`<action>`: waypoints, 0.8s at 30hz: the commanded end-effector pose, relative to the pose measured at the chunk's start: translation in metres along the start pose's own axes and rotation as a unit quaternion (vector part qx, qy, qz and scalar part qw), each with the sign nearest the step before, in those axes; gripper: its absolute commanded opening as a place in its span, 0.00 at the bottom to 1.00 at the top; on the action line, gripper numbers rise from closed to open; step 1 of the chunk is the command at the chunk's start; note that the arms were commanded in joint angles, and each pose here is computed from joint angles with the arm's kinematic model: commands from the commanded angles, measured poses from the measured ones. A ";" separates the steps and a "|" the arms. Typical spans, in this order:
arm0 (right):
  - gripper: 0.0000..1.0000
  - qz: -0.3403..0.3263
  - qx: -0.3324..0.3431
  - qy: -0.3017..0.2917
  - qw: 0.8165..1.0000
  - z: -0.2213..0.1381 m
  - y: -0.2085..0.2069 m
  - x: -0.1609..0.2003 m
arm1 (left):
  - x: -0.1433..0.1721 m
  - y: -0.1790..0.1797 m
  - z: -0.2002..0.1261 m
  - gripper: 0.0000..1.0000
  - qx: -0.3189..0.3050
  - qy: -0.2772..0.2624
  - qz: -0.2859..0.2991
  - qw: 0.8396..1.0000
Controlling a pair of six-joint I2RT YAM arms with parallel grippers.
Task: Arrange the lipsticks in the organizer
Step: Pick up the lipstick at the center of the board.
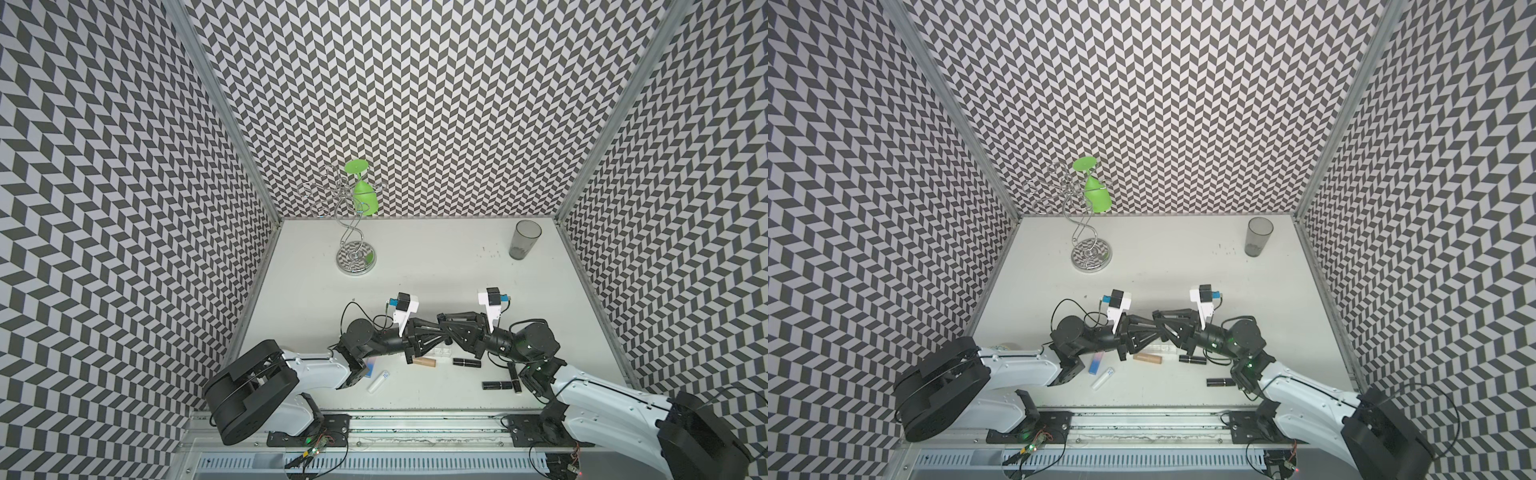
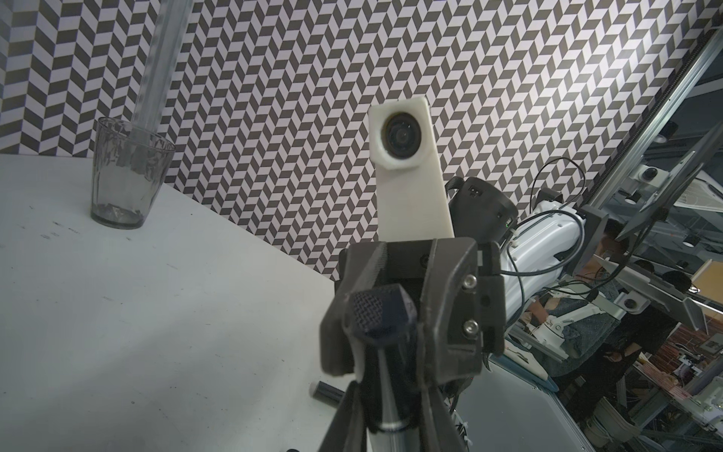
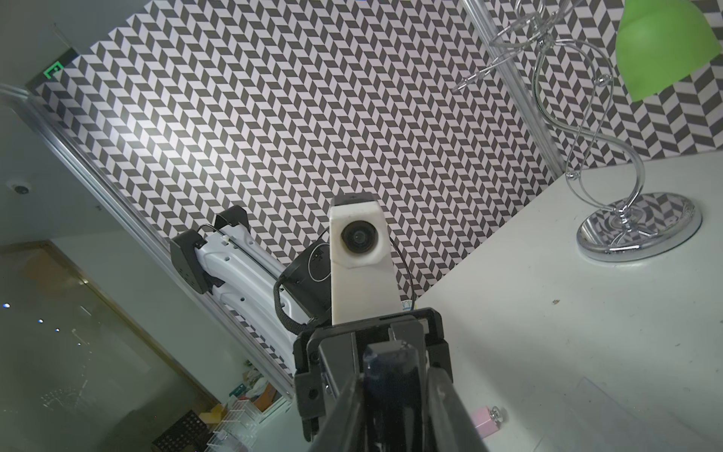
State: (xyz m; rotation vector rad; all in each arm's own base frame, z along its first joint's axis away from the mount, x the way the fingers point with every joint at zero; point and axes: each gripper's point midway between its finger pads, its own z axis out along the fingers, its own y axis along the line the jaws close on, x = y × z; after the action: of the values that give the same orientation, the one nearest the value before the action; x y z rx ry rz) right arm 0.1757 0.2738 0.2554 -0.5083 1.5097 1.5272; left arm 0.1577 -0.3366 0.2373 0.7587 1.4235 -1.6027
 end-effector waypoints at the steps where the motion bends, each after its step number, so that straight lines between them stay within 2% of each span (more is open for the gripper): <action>1: 0.52 -0.008 0.005 -0.012 1.000 -0.004 0.002 -0.004 | -0.015 -0.008 0.008 0.09 0.017 -0.012 0.034 0.999; 3: 0.67 -0.014 0.021 -0.023 0.999 -0.007 0.000 -0.009 | -0.012 -0.001 0.012 0.07 -0.001 0.004 0.051 0.999; 4: 0.69 -0.017 0.037 -0.029 0.999 -0.010 -0.003 -0.011 | -0.010 0.007 0.015 0.05 -0.019 0.017 0.064 0.998; 6: 0.70 -0.024 0.096 -0.040 0.994 -0.021 -0.017 -0.016 | -0.003 0.031 0.016 0.00 -0.083 0.049 0.098 0.991; 10: 0.70 -0.041 0.182 -0.086 0.979 -0.049 -0.031 -0.033 | -0.004 0.058 0.003 0.00 -0.166 0.051 0.148 0.974; 11: 0.70 -0.042 0.199 -0.094 0.975 -0.059 -0.040 -0.025 | -0.004 0.065 0.001 0.00 -0.186 0.052 0.158 0.968; 14: 0.73 -0.048 0.227 -0.118 0.966 -0.077 -0.047 -0.025 | -0.001 0.089 0.000 0.00 -0.237 0.061 0.153 0.957; 18: 0.73 -0.058 0.258 -0.122 0.957 -0.089 -0.057 -0.021 | 0.011 0.098 0.011 0.00 -0.221 0.066 0.150 0.961; 24: 0.74 -0.059 0.271 -0.111 0.954 -0.093 -0.065 -0.010 | 0.025 0.117 0.014 0.00 -0.239 0.064 0.170 0.954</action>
State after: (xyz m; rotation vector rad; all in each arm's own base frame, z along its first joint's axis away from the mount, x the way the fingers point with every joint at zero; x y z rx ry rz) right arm 0.2029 0.1791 0.2159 -0.1096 1.6019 1.0277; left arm 0.2444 -0.3494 0.1443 0.7892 1.6936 -0.9327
